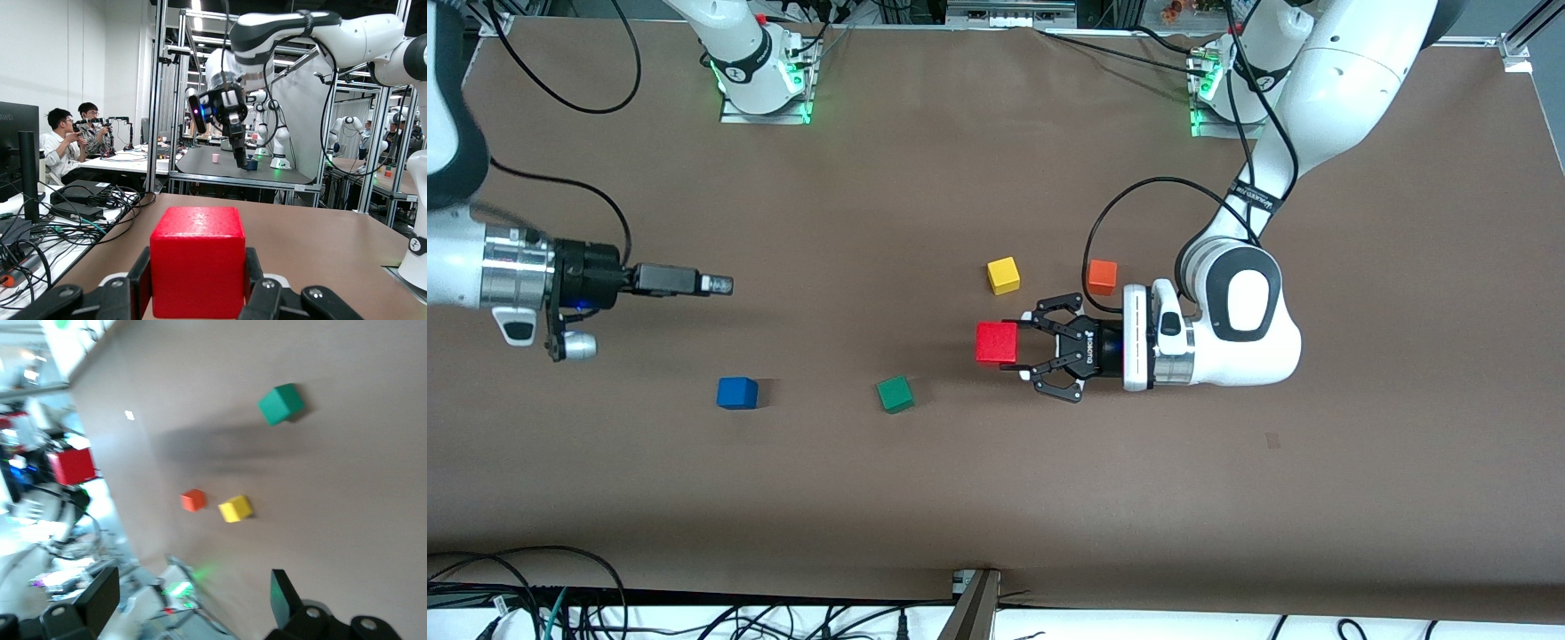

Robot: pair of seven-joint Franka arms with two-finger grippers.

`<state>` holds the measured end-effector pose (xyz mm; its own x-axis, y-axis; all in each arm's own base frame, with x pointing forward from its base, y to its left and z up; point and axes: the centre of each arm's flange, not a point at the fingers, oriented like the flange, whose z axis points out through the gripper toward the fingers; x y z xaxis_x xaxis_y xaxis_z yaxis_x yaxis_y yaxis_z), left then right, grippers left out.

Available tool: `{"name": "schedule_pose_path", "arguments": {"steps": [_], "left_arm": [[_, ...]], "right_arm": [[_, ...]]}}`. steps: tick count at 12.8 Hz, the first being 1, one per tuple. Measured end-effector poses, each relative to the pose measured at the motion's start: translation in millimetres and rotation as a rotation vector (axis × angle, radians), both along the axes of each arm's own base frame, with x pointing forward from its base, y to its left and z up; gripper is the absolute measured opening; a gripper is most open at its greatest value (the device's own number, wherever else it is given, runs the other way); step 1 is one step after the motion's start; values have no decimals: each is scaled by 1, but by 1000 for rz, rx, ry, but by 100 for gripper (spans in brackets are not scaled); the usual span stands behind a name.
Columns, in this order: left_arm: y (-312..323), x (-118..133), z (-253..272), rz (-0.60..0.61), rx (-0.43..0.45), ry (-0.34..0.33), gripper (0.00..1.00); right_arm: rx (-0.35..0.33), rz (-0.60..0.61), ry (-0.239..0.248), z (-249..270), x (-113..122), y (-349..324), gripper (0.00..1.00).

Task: Pass red block to right arm, stack on blue
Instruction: 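Hold the red cube up while the right gripper reaches toward it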

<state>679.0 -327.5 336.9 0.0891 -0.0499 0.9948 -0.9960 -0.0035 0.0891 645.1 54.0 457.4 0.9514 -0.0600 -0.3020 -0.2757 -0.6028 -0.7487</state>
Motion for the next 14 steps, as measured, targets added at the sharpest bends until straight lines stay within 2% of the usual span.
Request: {"name": "schedule_pose_path", "arguments": {"steps": [5, 7, 9, 11, 14], "left_arm": [[-13, -4, -1, 20, -23, 21, 56], [-23, -9, -5, 23, -9, 23, 56], [-34, -13, -7, 34, 11, 22, 56], [-49, -16, -7, 55, 34, 13, 56], [-67, -20, -7, 77, 38, 13, 56]], "right_arm": [[301, -118, 65, -41, 24, 12, 100], [394, -141, 87, -54, 30, 29, 100], [456, -147, 91, -67, 34, 54, 100], [478, -153, 80, -77, 38, 80, 100], [514, -122, -20, -97, 47, 100, 100]]}}
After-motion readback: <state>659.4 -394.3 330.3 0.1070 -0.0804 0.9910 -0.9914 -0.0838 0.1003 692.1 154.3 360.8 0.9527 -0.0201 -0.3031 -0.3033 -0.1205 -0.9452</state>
